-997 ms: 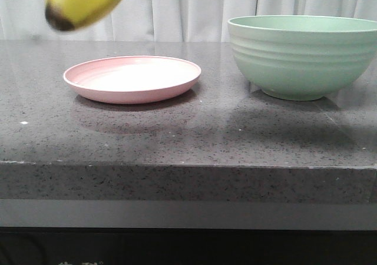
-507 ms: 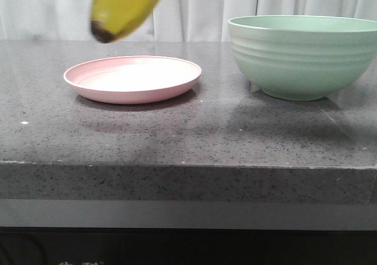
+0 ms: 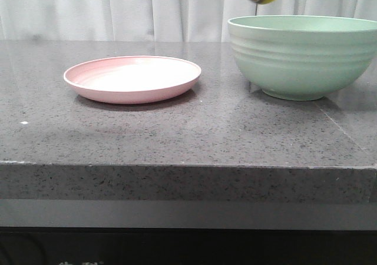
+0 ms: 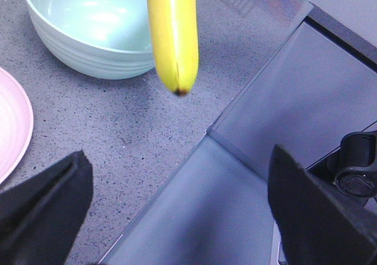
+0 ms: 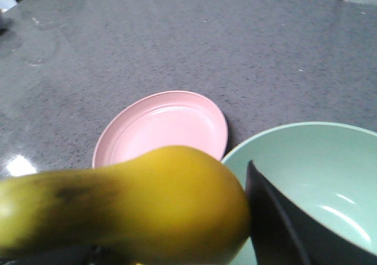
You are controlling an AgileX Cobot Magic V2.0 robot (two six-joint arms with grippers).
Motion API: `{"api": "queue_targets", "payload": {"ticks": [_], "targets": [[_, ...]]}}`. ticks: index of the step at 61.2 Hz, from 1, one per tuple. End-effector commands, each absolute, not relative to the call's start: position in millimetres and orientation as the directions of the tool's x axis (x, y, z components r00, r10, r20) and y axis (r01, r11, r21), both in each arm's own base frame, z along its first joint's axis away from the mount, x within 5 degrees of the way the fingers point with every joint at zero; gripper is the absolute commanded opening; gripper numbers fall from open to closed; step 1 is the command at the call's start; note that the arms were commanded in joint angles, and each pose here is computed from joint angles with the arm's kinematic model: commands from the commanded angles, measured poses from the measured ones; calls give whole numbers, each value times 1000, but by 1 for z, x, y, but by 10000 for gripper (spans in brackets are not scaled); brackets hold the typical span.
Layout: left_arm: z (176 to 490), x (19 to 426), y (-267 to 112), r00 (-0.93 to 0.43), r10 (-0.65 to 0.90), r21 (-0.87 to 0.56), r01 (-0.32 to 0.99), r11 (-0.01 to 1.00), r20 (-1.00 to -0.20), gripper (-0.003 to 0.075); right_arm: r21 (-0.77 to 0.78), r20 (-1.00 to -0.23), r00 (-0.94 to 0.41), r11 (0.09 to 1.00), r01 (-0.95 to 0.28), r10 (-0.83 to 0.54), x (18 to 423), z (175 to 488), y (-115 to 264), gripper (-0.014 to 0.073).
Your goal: Transfer banana from pink plate to green bowl
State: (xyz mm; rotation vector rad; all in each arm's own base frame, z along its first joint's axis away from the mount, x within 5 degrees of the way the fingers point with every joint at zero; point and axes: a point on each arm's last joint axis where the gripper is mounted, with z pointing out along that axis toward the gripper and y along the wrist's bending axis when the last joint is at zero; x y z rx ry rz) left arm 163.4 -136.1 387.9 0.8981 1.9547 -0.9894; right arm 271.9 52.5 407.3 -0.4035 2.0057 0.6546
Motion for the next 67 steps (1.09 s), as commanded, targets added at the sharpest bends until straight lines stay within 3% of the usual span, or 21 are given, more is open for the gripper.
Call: {"api": "queue_targets", "payload": {"ticks": [1, 21, 47, 51, 62, 67], "targets": [[405, 160, -135, -444, 171, -334, 832, 444, -879, 598, 297, -895, -441, 824, -482, 65, 276, 432, 38, 171], [405, 160, -135, -444, 171, -334, 832, 444, -879, 598, 298, -900, -414, 886, -356, 137, 320, 423, 9, 171], [405, 160, -135, -444, 171, -334, 832, 444, -879, 598, 359, -830, -531, 891, -278, 169, 367, 368, 0, 178], [405, 160, -135, -444, 171, -334, 832, 444, -879, 598, 367, -819, -547, 889, -274, 170, 371, 361, 0, 226], [405, 160, -135, -444, 171, -334, 832, 444, -879, 598, 376, -806, -566, 888, -264, 173, 377, 352, -1, 513], [405, 160, -135, -444, 171, -334, 832, 444, -879, 598, 375, -807, -565, 889, -263, 173, 377, 352, -1, 540]]}}
